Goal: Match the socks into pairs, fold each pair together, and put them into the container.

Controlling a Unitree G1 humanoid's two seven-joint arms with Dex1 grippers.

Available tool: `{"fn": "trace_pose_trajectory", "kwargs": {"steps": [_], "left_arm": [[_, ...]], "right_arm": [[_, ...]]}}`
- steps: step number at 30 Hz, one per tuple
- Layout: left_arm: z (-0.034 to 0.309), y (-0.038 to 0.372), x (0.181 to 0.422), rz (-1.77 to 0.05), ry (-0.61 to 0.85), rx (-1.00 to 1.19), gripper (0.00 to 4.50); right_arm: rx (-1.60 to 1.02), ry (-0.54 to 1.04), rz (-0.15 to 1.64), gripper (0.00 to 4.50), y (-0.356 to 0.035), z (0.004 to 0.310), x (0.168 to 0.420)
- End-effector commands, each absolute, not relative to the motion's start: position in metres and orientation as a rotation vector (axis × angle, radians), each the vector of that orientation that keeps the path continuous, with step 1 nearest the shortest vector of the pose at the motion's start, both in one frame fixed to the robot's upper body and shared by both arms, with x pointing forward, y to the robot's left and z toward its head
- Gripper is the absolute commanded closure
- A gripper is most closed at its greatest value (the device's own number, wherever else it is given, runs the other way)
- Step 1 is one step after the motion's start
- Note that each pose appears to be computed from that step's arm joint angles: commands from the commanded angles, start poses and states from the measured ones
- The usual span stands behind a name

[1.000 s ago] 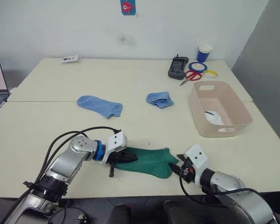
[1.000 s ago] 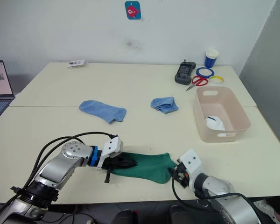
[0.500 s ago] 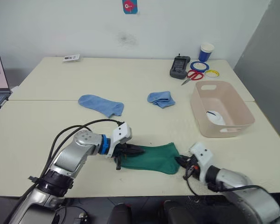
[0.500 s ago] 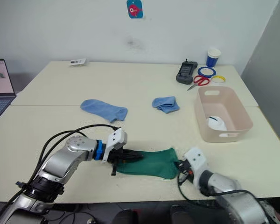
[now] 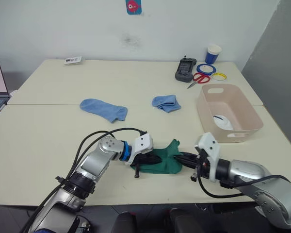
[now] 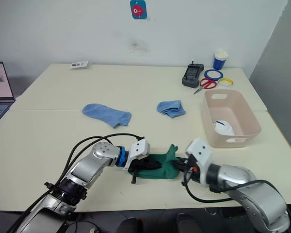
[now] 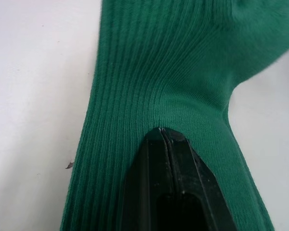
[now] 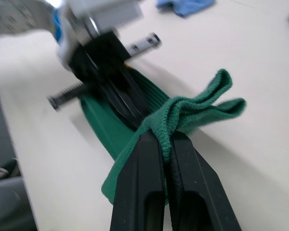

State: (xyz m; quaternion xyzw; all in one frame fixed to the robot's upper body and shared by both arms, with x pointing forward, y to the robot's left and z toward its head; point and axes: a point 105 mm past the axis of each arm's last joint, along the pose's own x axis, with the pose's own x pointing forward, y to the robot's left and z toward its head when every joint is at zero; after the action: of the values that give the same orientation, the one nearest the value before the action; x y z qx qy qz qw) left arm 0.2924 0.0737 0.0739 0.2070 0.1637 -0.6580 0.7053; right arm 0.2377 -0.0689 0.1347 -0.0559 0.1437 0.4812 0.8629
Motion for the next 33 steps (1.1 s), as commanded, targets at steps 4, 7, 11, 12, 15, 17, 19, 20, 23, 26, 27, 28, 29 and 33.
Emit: {"fn": "trace_pose_trajectory", "kwargs": {"steps": [4,7,11,12,15,17,19,20,23,26,27,28,29,33], "left_arm": [[0.088,0.099,0.291,-1.448,0.388,0.485,4.5],[0.1,0.107,0.296,-1.423,0.385,0.483,4.5],[0.081,0.111,0.289,-1.425,0.464,0.473,4.5],[0.074,0.11,0.285,-1.433,0.485,0.468,4.5],[0.062,0.11,0.276,-1.458,0.517,0.48,4.5],[0.061,0.111,0.275,-1.448,0.517,0.473,4.5],[0.065,0.113,0.28,-1.421,0.506,0.461,4.5],[0.067,0.114,0.281,-1.413,0.502,0.459,4.5],[0.081,0.126,0.292,-1.353,0.471,0.437,4.5],[0.092,0.139,0.299,-1.299,0.458,0.432,4.5],[0.095,0.145,0.301,-1.277,0.458,0.429,4.5],[0.098,0.15,0.303,-1.259,0.459,0.43,4.5],[0.099,0.153,0.304,-1.249,0.46,0.432,4.5],[0.117,0.164,0.311,-1.209,0.432,0.386,4.5]], "right_arm": [[-0.047,0.361,1.026,4.46,-0.051,0.129,0.25],[-0.054,0.374,1.041,4.46,-0.05,0.127,0.25],[-0.043,0.361,1.103,4.46,-0.041,0.133,0.247],[-0.041,0.359,1.118,4.46,-0.038,0.133,0.247],[-0.039,0.364,1.144,4.46,-0.029,0.132,0.25],[-0.037,0.401,1.148,4.46,-0.021,0.122,0.257],[-0.035,0.434,1.143,4.46,-0.015,0.111,0.262],[-0.037,0.437,1.143,4.46,-0.013,0.108,0.263],[-0.015,0.43,1.155,4.46,-0.004,0.108,0.264],[-0.027,0.393,1.155,3.92,-0.001,0.114,0.266],[-0.028,0.383,1.153,3.72,-0.002,0.119,0.267],[-0.028,0.374,1.155,3.34,-0.003,0.124,0.266],[-0.027,0.37,1.157,3.02,-0.004,0.127,0.266],[-0.047,0.272,1.288,1.64,-0.01,0.157,0.245]]}}
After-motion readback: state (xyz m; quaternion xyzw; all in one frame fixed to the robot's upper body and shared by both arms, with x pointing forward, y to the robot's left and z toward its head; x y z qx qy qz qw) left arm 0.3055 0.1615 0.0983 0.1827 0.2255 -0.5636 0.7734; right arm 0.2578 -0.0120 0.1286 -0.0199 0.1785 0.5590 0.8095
